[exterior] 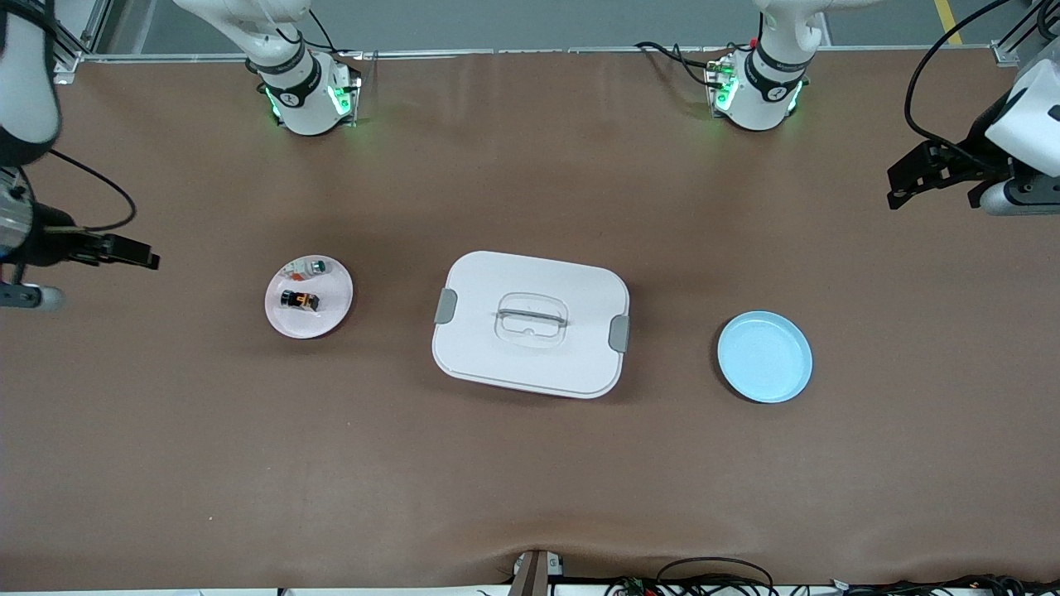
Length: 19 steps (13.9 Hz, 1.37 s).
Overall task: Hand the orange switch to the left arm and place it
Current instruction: 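Lower the right gripper over the orange switch on the white plate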
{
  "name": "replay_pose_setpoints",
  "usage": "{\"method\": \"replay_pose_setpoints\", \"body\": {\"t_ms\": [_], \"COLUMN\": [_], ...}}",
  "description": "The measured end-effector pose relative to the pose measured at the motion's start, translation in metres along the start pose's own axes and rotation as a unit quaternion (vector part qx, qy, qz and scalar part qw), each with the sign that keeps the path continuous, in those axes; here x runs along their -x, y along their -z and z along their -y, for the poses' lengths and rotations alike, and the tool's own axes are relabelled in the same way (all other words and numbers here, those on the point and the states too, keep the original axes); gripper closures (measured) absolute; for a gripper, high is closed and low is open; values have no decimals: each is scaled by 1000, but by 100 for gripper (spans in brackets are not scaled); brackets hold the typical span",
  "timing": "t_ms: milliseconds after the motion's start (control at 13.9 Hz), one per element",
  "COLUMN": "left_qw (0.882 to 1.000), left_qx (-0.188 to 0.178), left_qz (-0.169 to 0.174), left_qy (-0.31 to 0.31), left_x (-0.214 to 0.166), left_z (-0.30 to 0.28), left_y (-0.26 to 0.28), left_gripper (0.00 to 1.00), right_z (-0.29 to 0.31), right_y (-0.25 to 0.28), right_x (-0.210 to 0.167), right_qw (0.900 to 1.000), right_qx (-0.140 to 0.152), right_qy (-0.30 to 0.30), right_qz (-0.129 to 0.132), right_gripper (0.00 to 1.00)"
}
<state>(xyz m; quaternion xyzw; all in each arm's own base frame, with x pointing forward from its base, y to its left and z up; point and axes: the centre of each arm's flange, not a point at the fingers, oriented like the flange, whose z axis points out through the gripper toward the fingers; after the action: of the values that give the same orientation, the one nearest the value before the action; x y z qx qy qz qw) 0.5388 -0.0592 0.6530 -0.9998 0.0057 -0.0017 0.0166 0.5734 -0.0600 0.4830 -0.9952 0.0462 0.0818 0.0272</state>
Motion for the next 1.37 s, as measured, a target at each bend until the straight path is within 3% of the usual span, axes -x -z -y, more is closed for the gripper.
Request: {"method": "replay_pose_setpoints", "body": {"t_ms": [576,863,1367], "left_qw": [1000,1000,1000], "left_qx": [0,0,0], "left_qz": [0,-1,-1], "left_qy": [-2,-3,-3], "left_x": [0,1,0], "left_z": [-3,-3,-3], "left_y": [0,1,1], "left_gripper": [0,0,0], "right_z": [40,50,61], "right_y": [-129,-177,-247], "right_x": [7,17,9], "right_qw": [1000,999,998], "right_qx": [11,26,28], "right_qy": [-17,-25,-42], "right_qz": [-9,-28,-22], "right_gripper": [0,0,0]}}
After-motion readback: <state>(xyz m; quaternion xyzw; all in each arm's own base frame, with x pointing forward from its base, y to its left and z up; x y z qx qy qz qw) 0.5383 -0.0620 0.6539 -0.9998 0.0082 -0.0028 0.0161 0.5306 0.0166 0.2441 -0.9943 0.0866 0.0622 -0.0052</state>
